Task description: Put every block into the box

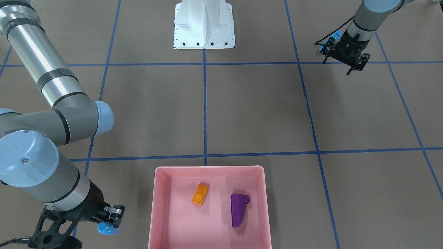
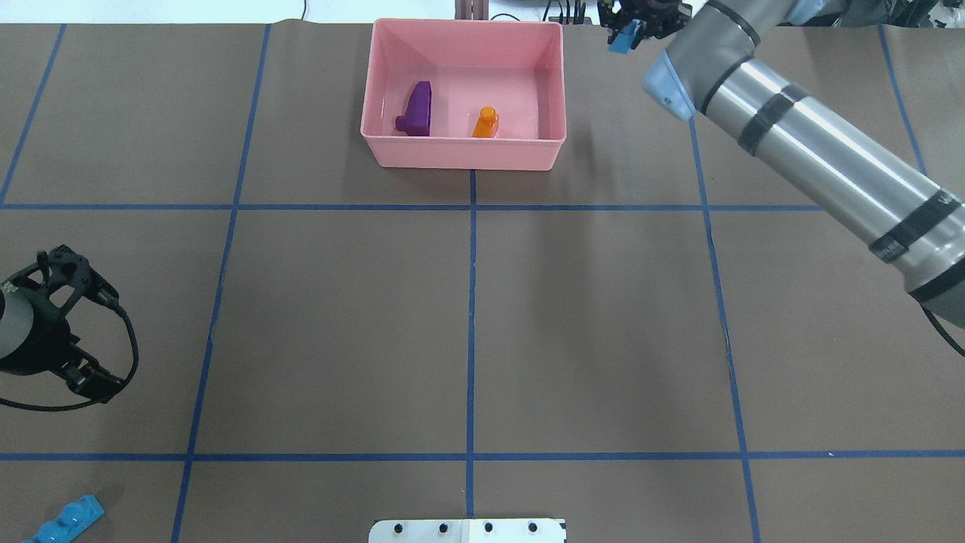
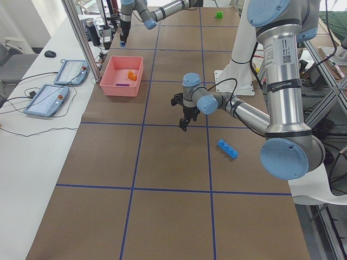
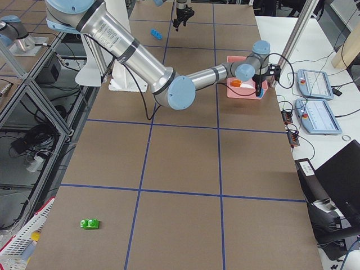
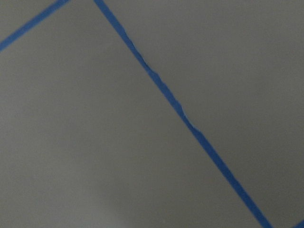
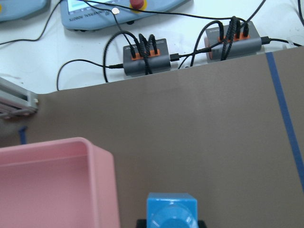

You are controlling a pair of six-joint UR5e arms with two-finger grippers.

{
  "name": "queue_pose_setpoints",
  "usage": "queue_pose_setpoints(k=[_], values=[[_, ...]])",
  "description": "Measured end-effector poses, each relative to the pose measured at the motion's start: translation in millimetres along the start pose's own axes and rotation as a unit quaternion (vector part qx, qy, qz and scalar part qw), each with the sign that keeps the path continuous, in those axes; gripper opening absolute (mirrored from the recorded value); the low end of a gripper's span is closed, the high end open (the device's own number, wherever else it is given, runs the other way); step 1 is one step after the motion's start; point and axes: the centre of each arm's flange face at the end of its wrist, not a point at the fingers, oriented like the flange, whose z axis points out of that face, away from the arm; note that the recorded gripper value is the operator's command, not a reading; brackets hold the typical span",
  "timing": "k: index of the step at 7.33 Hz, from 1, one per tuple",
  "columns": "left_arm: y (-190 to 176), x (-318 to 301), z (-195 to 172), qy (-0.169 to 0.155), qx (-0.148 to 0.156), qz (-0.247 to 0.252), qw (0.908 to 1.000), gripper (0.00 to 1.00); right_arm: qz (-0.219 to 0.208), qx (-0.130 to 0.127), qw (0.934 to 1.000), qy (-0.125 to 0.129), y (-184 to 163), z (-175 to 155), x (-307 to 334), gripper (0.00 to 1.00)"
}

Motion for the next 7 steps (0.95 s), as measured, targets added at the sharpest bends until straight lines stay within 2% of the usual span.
queue_pose_setpoints(k=[1,2,3,5,7], values=[[24,2,14,0.003,-0.024,0.01,0.9997,1.0,0.021,-0.003,0.9998,-0.001,5,-16,-37,0.0],[45,3,24,0.007,-0.038,0.02,0.999,1.0,0.027,0.0,0.9996,-0.005,19,-13,-63,0.0],[60,8,32,0.013,-0.049,0.028,0.9983,1.0,0.027,0.009,0.9995,-0.012,41,8,-84,0.99],[75,30,48,0.026,-0.074,0.034,0.9963,1.0,0.024,0.013,0.9994,-0.022,76,49,-103,1.0],[89,60,66,0.036,-0.106,0.037,0.9931,1.0,0.025,0.002,0.9991,-0.035,88,49,-110,1.0]])
